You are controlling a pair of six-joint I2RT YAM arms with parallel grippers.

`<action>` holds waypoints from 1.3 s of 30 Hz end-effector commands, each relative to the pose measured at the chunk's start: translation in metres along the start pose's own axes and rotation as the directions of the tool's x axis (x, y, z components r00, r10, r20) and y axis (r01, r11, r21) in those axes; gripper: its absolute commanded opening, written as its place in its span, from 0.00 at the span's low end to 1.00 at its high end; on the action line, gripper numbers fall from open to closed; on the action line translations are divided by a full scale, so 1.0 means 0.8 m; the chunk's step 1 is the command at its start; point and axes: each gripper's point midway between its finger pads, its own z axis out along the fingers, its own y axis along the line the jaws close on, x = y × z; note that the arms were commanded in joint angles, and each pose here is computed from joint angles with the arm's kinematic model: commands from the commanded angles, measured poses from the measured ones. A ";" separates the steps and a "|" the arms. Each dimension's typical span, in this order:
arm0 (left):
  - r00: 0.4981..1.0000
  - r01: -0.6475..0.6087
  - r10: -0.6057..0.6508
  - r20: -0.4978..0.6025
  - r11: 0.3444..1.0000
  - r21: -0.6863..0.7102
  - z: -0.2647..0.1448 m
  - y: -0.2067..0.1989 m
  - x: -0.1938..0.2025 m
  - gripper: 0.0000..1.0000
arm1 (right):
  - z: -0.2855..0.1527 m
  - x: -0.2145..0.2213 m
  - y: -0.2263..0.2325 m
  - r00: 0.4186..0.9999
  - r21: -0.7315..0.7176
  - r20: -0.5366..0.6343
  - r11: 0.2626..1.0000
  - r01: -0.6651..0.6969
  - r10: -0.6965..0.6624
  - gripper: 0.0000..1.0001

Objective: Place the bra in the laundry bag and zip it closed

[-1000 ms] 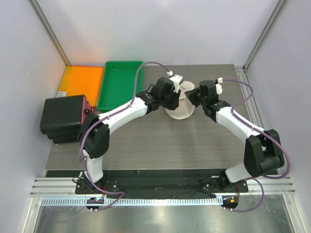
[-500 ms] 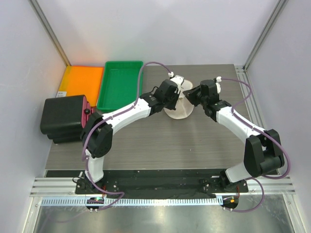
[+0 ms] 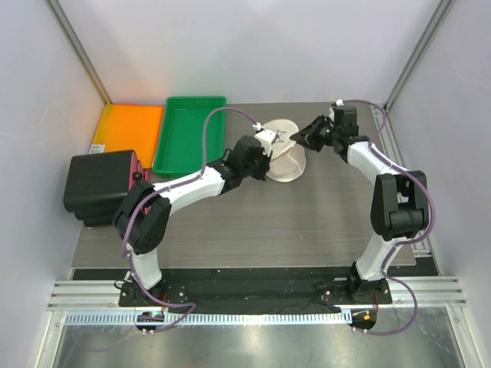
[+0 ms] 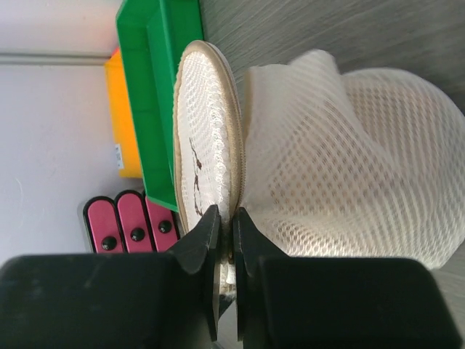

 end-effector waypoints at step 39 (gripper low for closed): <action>0.991 0.047 -0.077 0.109 0.966 0.256 -0.009 -0.057 -0.023 0.00 | -0.019 0.088 0.008 0.987 0.127 0.147 0.991 0.039 -0.058 0.35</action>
